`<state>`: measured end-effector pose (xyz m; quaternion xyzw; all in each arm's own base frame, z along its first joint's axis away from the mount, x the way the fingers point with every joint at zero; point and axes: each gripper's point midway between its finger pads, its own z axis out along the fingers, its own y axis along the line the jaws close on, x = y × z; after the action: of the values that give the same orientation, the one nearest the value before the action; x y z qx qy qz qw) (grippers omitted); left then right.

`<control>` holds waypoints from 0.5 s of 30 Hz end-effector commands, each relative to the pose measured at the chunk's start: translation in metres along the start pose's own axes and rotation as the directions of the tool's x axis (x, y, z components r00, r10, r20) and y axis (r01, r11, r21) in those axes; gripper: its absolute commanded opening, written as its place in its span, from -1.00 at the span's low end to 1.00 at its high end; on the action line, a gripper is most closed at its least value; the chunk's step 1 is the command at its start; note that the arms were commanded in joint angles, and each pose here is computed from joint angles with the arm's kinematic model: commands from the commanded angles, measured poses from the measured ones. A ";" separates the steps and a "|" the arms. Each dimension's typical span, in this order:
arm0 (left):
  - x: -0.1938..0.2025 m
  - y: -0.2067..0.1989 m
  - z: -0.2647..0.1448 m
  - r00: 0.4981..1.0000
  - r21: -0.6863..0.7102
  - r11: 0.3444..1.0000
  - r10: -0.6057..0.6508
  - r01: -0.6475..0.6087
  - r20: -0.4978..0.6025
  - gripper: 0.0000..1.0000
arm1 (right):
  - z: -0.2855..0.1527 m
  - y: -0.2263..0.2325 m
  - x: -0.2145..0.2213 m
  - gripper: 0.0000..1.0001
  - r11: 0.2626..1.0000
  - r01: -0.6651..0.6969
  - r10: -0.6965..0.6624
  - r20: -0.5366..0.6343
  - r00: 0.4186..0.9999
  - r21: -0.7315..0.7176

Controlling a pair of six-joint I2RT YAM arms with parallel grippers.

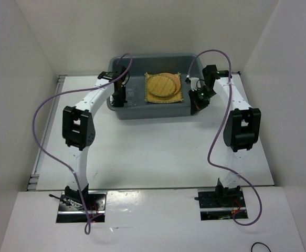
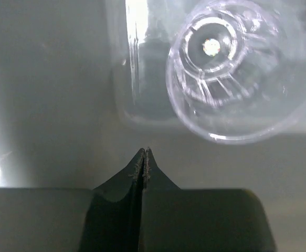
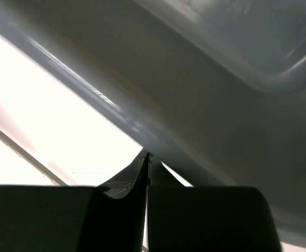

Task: Place the mixed dishes into the plastic bin

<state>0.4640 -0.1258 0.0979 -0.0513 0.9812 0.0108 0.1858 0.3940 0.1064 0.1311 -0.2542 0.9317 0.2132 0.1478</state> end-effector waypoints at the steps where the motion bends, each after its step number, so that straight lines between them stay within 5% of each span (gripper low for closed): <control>1: 0.009 0.007 -0.021 0.999 0.071 0.997 -0.030 0.026 0.045 -1.00 | -0.015 -0.010 -0.006 -1.00 0.998 0.018 -0.024 0.089 0.996 0.063; 11: 0.087 0.014 -0.038 0.999 0.131 0.991 -0.011 0.016 -0.042 -1.00 | -0.035 0.016 0.036 -1.00 1.000 0.010 -0.012 0.075 0.997 0.030; 15: 0.097 0.017 -0.040 0.999 0.129 0.991 -0.019 0.025 -0.049 -1.00 | -0.086 0.035 -0.003 -1.00 0.993 0.072 -0.097 0.279 0.955 0.096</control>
<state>0.3747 -0.1195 0.0964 -0.0484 0.9810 -0.0500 0.1812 0.3450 0.0876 0.1508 -0.2403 0.9318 0.2057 0.1782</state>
